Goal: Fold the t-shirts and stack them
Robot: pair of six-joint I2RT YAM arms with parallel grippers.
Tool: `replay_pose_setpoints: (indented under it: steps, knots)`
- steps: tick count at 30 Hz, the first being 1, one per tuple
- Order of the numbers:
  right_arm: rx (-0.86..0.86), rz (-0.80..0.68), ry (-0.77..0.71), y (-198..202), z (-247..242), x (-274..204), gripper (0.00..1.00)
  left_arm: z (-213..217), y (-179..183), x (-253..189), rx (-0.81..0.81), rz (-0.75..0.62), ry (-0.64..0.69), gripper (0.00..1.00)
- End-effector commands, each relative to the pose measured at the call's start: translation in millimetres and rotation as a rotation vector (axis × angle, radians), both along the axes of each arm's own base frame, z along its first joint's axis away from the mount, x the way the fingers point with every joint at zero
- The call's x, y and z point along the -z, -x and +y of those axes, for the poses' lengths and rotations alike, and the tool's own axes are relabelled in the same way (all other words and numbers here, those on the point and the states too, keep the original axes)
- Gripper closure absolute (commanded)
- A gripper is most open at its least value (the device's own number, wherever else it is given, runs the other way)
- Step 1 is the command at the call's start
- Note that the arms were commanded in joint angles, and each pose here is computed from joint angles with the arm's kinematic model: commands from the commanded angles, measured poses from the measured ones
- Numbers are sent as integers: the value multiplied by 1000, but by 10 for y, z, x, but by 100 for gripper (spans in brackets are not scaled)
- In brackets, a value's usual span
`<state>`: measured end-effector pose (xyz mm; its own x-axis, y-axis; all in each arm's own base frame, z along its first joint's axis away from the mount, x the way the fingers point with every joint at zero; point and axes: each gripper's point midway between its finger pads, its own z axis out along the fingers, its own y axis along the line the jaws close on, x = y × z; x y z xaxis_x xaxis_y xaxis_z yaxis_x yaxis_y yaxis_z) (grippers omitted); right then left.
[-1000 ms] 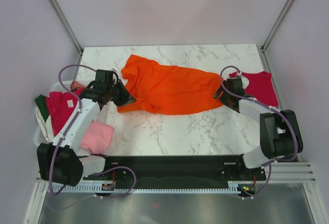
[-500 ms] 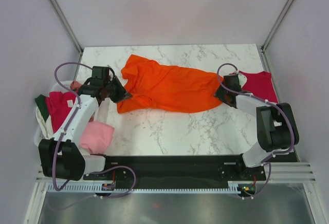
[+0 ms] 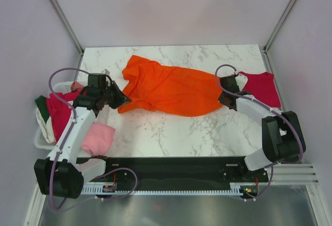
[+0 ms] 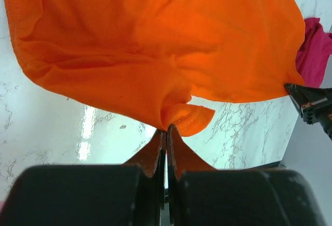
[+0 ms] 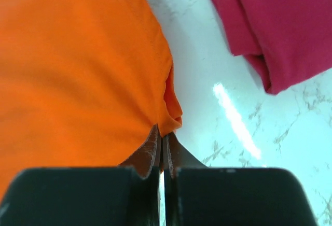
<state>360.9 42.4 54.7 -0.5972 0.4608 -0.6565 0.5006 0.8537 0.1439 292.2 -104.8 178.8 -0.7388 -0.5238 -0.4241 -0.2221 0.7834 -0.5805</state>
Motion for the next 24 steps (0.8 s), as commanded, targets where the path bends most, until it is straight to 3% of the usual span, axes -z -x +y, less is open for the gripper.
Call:
replay_pose_setpoints:
  steps: [1,4,9,10,11,12,13,18,21,22,24]
  knots:
    - [4,-30,28,132,38,-245,97,90,77,-59,0,-52,-47,98]
    - [10,-52,25,35,60,-309,93,158,26,-30,-24,-34,-43,98]
    - [-32,-80,-24,-594,221,-494,84,161,-298,-107,-21,-19,-7,98]
    - [-44,-31,-23,-675,255,-323,56,151,-375,-65,-22,-3,-3,98]
    - [-47,-65,-34,-865,306,-464,34,143,-458,-162,-29,-23,6,98]
    - [-45,-59,-34,-923,309,-450,18,139,-513,-173,-33,-23,10,98]
    - [-48,-45,-31,-952,313,-398,10,142,-566,-147,-41,-15,10,98]
    - [-41,-60,-14,-835,234,-404,12,238,-666,-148,-121,-18,-10,98]
    - [-23,-64,1,-680,110,-362,21,316,-695,-114,-170,-16,-30,98]
    - [-35,-71,-22,-618,113,-327,29,328,-710,-113,-177,-17,-31,98]
    - [-40,-85,-50,-587,83,-304,32,332,-729,-92,-188,-10,-28,98]
